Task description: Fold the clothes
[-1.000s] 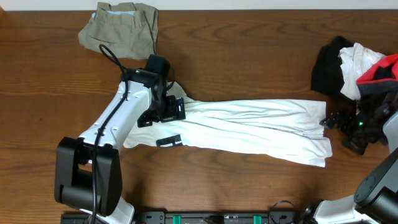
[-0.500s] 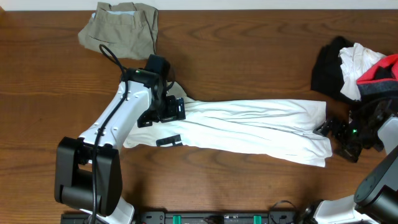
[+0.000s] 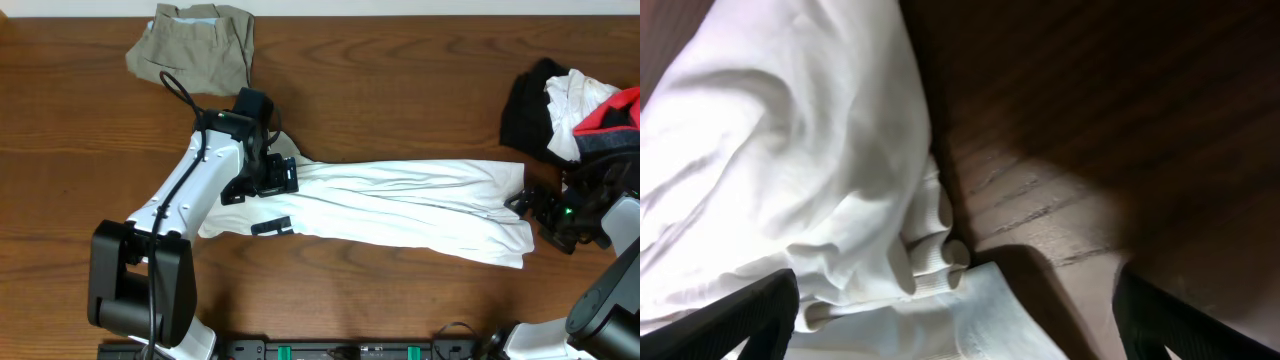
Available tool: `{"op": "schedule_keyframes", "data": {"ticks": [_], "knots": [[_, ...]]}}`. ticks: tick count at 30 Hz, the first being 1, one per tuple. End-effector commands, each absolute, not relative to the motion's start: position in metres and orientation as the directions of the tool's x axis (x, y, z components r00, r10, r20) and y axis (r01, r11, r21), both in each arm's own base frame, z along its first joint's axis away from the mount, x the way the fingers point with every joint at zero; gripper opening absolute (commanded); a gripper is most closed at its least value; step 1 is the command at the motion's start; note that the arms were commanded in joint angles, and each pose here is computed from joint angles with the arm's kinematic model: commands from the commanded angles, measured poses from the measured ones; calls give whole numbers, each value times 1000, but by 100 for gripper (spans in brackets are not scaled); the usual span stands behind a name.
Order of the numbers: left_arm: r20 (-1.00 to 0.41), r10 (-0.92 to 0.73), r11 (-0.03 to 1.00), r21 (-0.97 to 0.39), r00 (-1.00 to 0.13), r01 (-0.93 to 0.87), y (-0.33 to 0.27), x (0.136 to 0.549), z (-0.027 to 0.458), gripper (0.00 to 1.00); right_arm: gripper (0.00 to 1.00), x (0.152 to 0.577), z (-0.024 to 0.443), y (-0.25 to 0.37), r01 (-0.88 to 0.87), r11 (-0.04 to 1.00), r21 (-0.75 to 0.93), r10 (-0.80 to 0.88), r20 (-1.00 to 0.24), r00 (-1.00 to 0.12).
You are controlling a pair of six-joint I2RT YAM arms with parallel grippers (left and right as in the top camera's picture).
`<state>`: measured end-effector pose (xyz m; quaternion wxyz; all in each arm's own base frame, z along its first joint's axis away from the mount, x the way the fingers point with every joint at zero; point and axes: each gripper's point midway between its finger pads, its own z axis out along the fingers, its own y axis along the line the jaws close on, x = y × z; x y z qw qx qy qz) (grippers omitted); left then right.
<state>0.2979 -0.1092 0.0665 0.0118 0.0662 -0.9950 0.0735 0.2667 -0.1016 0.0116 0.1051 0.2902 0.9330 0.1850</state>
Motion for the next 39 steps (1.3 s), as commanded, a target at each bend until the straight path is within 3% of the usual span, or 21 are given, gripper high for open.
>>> {"op": "schedule_keyframes", "data": {"ticks": [1,16,26,32,37,39], "knots": [[40,-128,984,-121,-991,-132,-105,296,63,98,99,252,-3,-84,488,749,448,555,-20,-832],[52,-128,984,-116,-990,-133,-104,293,63,98,99,238,-19,-55,444,752,486,505,7,-863],[67,-127,980,-147,-990,-135,-110,291,64,98,94,240,-17,-52,451,736,505,516,13,-857],[67,-127,980,-147,-990,-135,-110,291,64,98,66,239,-18,-51,467,726,505,529,25,-848],[67,-127,980,-147,-990,-135,-110,291,64,98,62,240,-18,-52,470,725,504,532,22,-846],[67,-127,980,-147,-990,-135,-110,291,64,98,52,241,-18,-53,468,726,504,533,18,-846]]}}
